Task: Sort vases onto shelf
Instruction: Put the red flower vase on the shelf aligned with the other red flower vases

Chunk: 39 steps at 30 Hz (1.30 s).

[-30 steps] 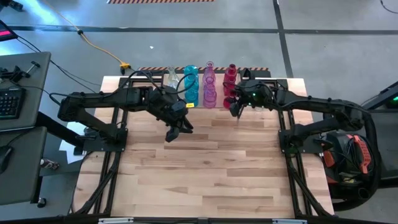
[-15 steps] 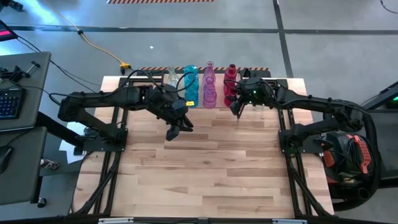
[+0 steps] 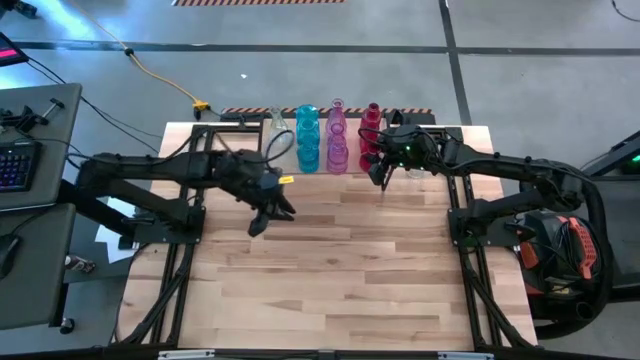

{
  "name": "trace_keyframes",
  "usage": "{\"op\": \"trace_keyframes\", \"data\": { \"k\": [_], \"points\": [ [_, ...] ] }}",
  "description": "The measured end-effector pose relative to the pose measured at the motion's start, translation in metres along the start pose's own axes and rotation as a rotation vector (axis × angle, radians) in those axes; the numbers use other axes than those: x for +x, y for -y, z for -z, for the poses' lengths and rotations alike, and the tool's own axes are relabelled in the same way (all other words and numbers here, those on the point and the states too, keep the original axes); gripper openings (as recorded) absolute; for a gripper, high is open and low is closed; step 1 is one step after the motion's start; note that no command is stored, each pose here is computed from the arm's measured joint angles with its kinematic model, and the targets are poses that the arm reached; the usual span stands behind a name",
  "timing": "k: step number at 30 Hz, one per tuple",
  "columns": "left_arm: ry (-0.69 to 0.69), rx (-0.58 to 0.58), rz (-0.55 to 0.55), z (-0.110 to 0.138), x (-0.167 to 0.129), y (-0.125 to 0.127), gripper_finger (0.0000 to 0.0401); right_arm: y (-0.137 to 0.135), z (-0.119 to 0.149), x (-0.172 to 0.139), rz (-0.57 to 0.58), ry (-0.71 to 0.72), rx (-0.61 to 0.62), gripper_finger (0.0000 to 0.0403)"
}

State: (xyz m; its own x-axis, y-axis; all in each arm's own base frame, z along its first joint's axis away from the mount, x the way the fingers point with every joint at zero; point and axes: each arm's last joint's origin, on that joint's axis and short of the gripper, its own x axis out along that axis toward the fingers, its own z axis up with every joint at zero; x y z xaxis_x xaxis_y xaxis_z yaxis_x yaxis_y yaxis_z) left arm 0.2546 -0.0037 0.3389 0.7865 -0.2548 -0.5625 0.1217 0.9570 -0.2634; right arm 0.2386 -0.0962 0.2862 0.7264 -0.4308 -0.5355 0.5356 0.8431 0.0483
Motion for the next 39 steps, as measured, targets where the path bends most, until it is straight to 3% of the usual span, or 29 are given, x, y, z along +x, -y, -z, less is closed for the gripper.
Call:
{"op": "trace_keyframes", "data": {
  "k": [9, 18, 28, 39],
  "points": [
    [0.064, -0.139, -0.020, 0.022, -0.016, -0.002, 0.0080, 0.000, 0.000, 0.000, 0.006, 0.002, -0.045, 0.0149],
    [0.075, -0.138, -0.018, 0.021, -0.017, -0.001, 0.0081, 0.000, 0.000, 0.000, 0.006, 0.002, -0.045, 0.0151],
    [0.073, -0.133, -0.017, 0.022, -0.017, -0.001, 0.0081, 0.000, -0.002, 0.000, 0.007, 0.020, -0.031, 0.0208],
    [0.065, -0.135, -0.018, 0.022, -0.017, -0.001, 0.0081, 0.000, -0.004, 0.000, 0.028, 0.041, -0.028, 0.0209]
  ]
}}
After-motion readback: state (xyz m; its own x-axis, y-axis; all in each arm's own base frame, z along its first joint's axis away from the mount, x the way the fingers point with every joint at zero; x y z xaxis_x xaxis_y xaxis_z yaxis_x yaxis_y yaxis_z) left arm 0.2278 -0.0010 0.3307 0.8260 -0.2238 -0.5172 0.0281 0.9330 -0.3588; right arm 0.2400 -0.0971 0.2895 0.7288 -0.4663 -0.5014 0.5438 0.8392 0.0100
